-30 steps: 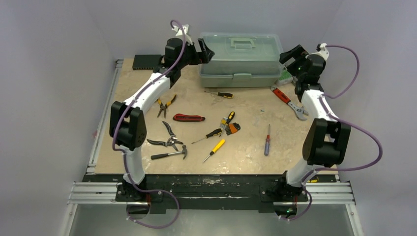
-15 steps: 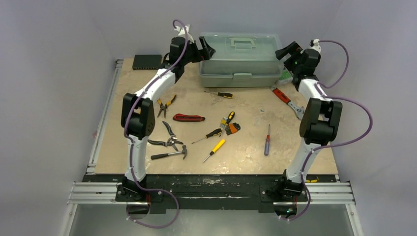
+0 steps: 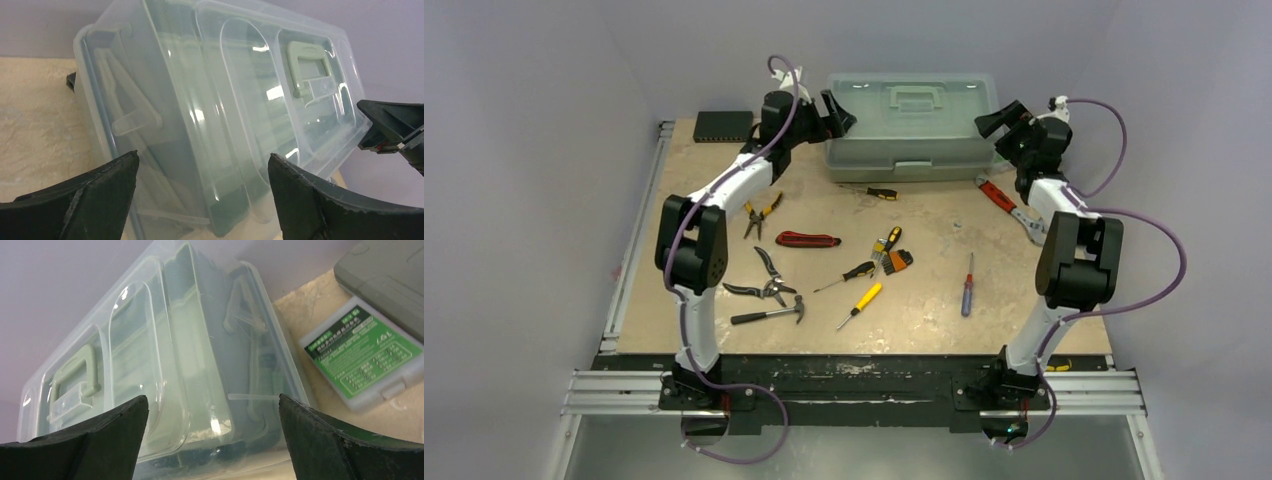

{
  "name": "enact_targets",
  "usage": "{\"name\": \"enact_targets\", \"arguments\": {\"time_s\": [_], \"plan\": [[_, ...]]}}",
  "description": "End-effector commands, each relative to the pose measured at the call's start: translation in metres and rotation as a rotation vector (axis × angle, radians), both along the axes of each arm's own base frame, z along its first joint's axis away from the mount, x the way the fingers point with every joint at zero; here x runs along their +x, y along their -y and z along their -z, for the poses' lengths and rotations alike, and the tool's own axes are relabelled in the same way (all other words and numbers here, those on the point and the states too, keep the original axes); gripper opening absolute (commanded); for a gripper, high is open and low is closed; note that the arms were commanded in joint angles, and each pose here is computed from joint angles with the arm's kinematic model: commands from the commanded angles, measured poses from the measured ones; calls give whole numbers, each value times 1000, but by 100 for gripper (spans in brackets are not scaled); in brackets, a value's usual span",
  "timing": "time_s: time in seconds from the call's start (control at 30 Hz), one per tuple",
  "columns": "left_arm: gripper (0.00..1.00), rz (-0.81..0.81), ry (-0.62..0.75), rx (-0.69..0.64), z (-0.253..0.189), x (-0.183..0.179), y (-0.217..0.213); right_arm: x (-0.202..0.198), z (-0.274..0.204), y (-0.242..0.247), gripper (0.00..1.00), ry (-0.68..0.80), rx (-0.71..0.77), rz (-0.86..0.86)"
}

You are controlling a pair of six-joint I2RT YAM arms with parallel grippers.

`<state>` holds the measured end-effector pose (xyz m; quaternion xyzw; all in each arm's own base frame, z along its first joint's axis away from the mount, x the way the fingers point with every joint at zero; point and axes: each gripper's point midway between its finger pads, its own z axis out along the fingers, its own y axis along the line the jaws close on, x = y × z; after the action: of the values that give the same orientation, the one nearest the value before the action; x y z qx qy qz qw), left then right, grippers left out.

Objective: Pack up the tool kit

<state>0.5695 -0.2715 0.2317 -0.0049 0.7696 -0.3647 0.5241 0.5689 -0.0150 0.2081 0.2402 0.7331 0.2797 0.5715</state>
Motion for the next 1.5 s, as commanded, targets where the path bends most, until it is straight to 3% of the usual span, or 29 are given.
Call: {"name": "enact_targets", "arguments": {"time_s": [0.0,0.5,0.77,1.03,1.27,1.47], "plan": [[95,120,74,-52,-38,-45,32,-31,-23,-48,99,42,21,-134],[94,286,140,-50,-68,-158,99,-48,-35,-30,99,-26,-30,-100],[94,291,185,-4,-94,-194,84,-63,-37,2,99,-79,-101,36],[97,128,94,192,-104,-157,23,-86,-53,24,99,-60,-133,182],[97,80,95,189,-116,-103,-12,-107,-67,37,99,-37,-104,295],[98,119,150,183,-129,-54,-11,-106,-56,23,99,-87,23,277]]}}
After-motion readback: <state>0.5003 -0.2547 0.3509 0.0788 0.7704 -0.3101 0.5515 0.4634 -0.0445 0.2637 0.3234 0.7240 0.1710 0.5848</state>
